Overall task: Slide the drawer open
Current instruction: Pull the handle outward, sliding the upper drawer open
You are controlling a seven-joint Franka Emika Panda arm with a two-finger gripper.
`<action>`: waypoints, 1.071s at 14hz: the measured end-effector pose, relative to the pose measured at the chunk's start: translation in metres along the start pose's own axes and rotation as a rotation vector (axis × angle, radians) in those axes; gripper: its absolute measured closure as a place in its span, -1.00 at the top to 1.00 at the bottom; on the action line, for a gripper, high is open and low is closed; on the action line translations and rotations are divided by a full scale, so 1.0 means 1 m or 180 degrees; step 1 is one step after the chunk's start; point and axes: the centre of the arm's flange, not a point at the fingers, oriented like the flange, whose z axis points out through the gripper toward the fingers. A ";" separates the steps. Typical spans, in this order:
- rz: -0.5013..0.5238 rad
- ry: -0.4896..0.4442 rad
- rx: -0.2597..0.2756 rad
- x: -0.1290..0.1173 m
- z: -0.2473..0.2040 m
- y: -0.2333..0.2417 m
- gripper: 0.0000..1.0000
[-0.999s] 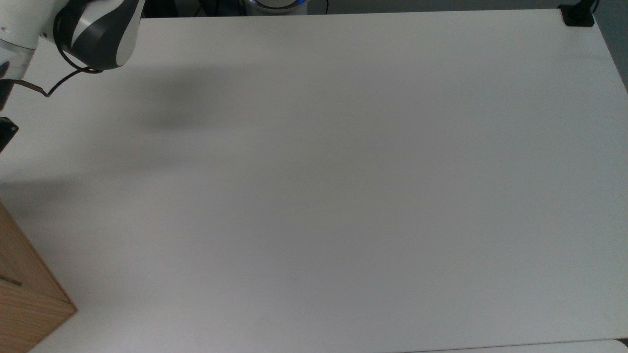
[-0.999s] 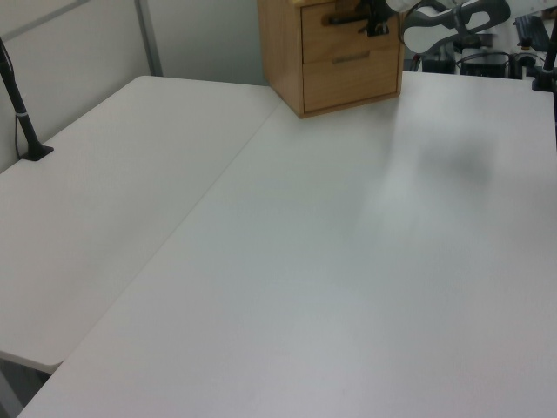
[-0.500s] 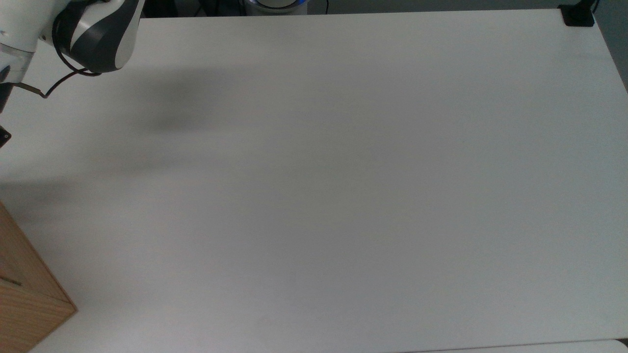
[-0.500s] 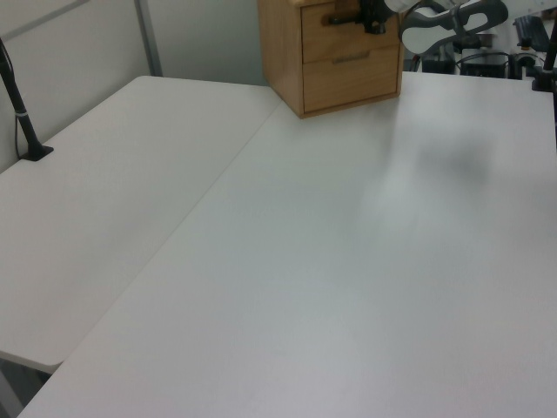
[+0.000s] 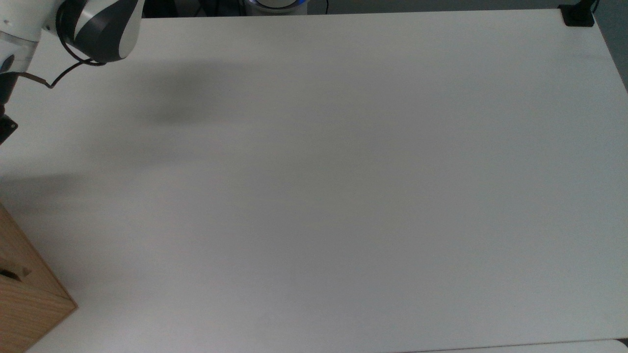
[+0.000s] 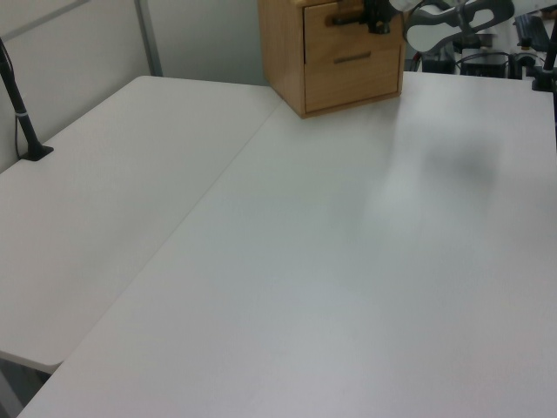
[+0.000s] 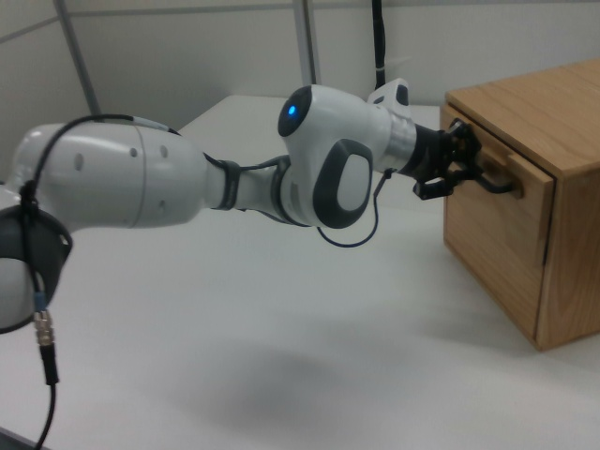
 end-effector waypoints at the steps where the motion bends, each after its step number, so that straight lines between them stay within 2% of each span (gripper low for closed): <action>1: 0.0012 0.0007 0.0037 -0.001 -0.008 -0.003 -0.71; 10: 0.0075 0.0162 0.0374 0.006 -0.098 -0.043 -0.69; 13: 0.0071 0.0111 0.0606 0.008 -0.125 -0.049 -0.68; 15: 0.0055 0.0012 0.0849 0.010 -0.143 -0.048 -0.67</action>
